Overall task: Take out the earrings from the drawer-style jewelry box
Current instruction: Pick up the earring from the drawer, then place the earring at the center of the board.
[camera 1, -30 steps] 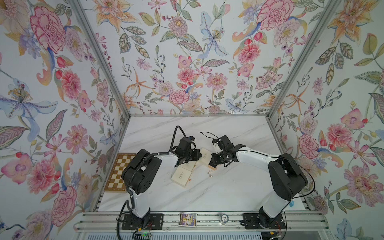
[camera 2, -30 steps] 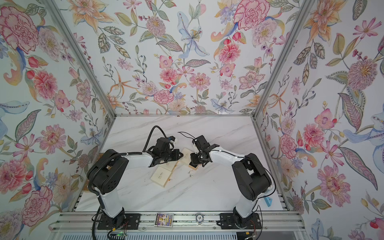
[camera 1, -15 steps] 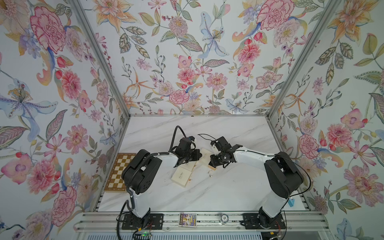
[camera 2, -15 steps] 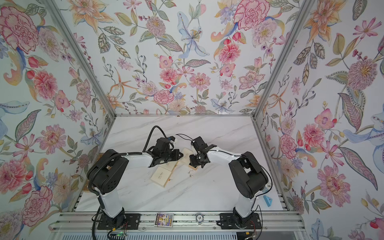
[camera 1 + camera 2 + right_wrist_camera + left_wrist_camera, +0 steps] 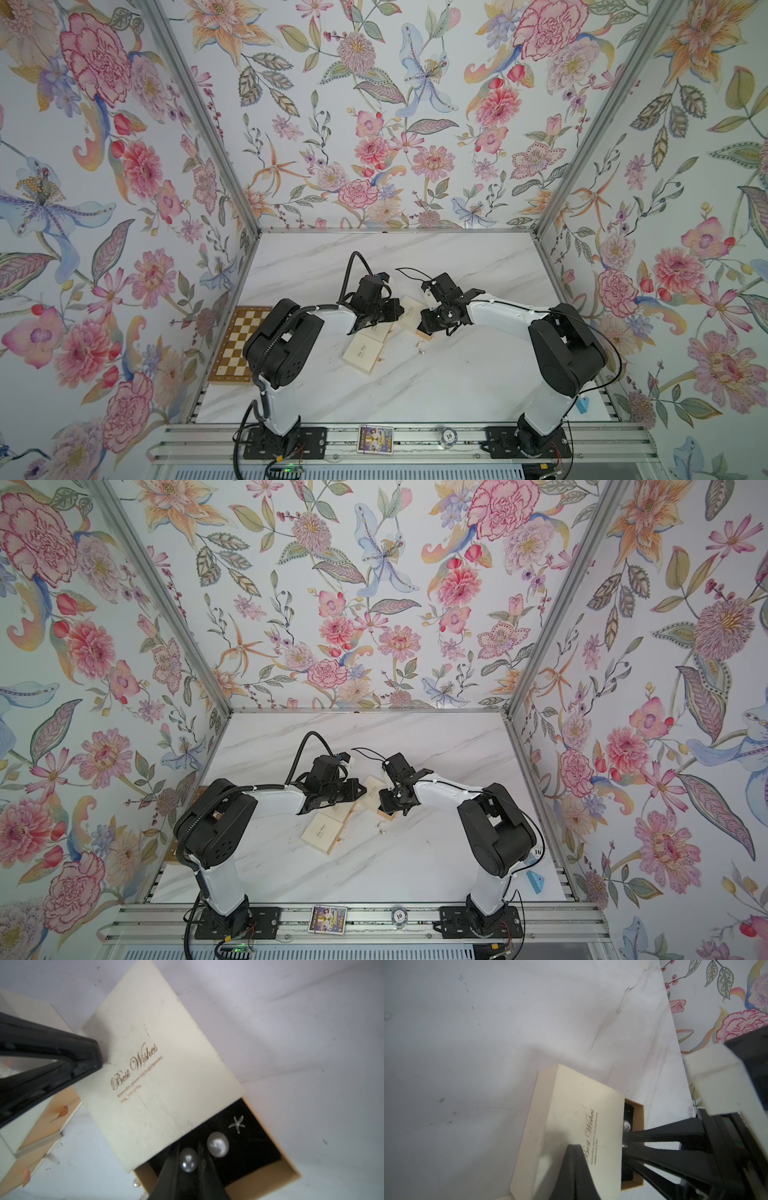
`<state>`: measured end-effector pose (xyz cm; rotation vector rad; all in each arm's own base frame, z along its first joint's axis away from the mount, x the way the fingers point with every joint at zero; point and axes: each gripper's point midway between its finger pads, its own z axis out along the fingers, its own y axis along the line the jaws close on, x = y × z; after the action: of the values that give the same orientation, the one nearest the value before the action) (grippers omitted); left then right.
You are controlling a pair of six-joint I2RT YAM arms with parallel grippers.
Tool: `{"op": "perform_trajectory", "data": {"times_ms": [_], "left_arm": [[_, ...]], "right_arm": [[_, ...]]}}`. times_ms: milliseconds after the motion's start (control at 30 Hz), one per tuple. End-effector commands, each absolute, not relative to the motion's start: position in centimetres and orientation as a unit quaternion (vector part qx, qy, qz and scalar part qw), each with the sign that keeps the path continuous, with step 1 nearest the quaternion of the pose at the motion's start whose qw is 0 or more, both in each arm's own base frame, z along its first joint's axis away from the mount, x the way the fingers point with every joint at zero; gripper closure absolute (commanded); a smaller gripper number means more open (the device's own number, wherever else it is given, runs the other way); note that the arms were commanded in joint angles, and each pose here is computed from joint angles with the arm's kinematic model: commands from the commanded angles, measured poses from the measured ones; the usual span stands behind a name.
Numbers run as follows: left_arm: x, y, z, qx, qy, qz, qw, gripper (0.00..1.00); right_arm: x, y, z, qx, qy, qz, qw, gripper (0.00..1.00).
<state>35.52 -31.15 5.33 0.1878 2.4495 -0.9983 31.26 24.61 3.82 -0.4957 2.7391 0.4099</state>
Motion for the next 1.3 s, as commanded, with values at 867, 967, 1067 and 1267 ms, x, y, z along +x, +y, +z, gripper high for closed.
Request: {"op": "perform_trajectory", "data": {"times_ms": [867,967,1067,1267], "left_arm": [[33.8,-29.6,2.8,0.056,0.919,-0.336,0.201,1.0],[33.9,-29.6,3.0,0.056,0.918,-0.335,0.203,1.0],[33.9,-29.6,3.1,0.057,0.918,-0.336,0.203,1.0],[34.0,-29.5,3.1,0.056,0.918,-0.336,0.204,1.0]], "right_arm": [[32.1,21.2,8.6,-0.116,0.948,0.15,0.257,0.88],[32.4,18.5,8.8,-0.071,0.949,0.156,0.265,0.88],[32.2,16.5,8.4,-0.031,0.95,0.177,0.256,0.88],[31.8,14.3,6.6,0.008,0.955,0.193,0.224,0.87]]}}
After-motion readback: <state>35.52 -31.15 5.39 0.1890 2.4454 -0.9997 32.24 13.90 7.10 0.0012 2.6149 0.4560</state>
